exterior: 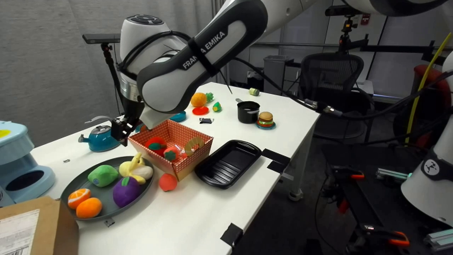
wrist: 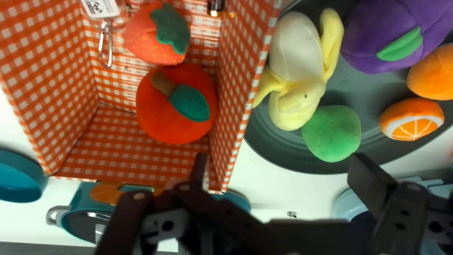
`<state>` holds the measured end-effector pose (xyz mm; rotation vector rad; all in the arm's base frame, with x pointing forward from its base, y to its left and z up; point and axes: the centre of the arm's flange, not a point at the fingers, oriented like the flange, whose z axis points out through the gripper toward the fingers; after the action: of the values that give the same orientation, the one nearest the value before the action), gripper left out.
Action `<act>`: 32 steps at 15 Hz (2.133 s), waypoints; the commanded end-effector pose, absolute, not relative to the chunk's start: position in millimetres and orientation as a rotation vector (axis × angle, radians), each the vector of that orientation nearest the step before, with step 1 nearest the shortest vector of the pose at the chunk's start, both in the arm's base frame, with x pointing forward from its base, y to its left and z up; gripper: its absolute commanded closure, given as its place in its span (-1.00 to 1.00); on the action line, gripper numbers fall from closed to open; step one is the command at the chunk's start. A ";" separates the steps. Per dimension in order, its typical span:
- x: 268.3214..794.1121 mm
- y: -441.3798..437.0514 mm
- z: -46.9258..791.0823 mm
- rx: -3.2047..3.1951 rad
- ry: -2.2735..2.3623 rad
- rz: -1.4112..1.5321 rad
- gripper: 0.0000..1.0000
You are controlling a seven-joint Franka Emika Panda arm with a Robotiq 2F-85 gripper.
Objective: Move the banana and the pear plush toys from the box to the plate then move the box to the right
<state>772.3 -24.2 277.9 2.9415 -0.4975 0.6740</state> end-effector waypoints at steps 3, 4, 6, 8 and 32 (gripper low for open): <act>693.0 -53.0 293.7 2.967 -0.653 0.588 -1.00; 682.8 -57.8 292.3 2.969 -0.670 0.552 -1.00; 659.9 -68.2 288.2 2.974 -0.687 0.479 -1.00; 641.7 -77.8 283.8 2.974 -0.683 0.410 -1.00; 630.7 -109.3 266.5 3.008 -0.606 0.323 1.00</act>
<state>621.3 -98.4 262.1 2.9964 -0.5469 0.3104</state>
